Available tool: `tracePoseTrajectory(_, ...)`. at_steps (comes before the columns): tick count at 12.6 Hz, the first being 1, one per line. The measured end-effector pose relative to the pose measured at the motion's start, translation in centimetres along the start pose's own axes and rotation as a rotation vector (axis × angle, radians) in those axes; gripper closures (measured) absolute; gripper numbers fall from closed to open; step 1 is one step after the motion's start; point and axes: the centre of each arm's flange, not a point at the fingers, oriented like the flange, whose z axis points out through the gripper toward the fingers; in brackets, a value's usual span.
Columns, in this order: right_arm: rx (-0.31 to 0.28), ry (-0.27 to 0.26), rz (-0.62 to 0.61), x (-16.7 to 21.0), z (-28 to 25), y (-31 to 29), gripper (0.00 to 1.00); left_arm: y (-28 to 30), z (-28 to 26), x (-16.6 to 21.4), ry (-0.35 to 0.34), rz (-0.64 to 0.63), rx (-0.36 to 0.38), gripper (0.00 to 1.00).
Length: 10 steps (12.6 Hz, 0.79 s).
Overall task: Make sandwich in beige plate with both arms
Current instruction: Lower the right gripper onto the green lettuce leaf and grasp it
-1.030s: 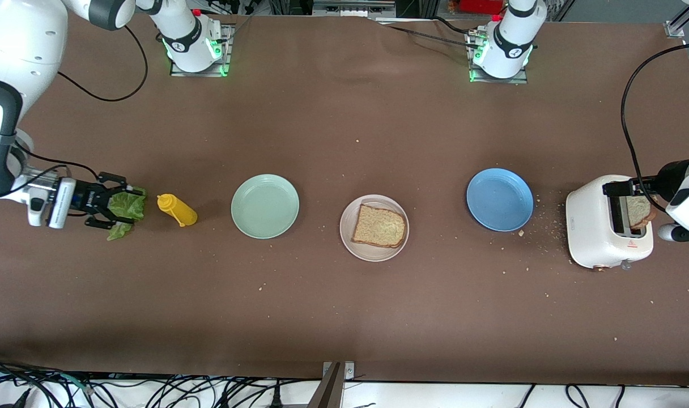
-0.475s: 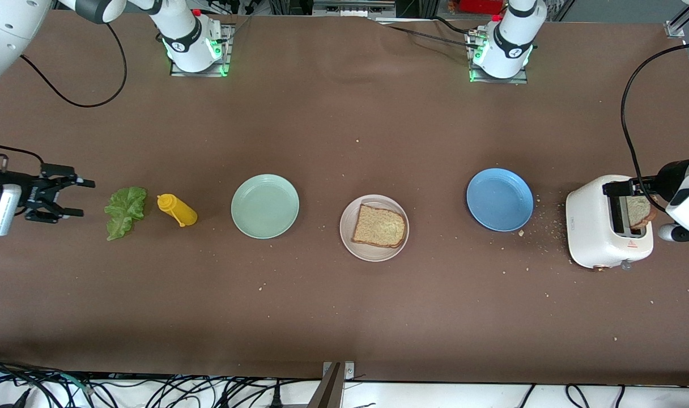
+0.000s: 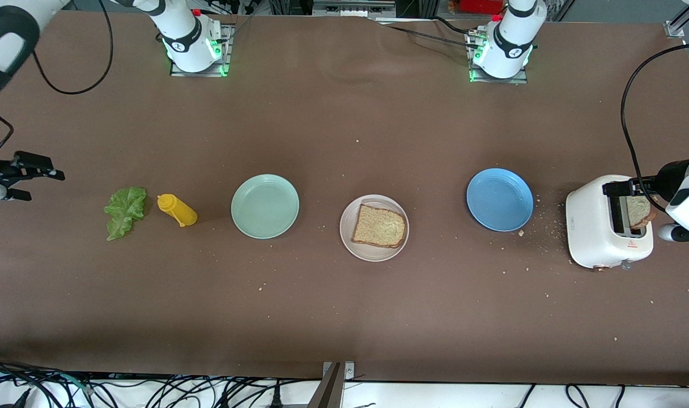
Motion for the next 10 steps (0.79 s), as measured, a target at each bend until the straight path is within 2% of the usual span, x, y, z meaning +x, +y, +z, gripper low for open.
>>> tracePoseTrajectory(2, -0.066, -0.014, 0.065, -0.6, 5.2, 1.2, 0.02, 0.0, 0.0, 0.0, 0.000, 0.000, 0.000, 0.00)
tracePoseTrajectory(3, -0.079, -0.018, 0.085, -0.8, 8.5, 1.3, 0.02, 0.0, 0.0, 0.0, 0.000, 0.000, 0.000, 0.00)
tracePoseTrajectory(6, -0.041, 0.013, 0.137, -0.2, 15.4, 0.6, 0.02, 0.0, 0.0, 0.0, 0.000, 0.000, 0.000, 0.00)
tracePoseTrajectory(10, -0.066, 0.021, 0.171, 0.5, 21.1, 0.3, 0.01, 0.0, 0.0, 0.0, 0.000, 0.000, 0.000, 0.00)
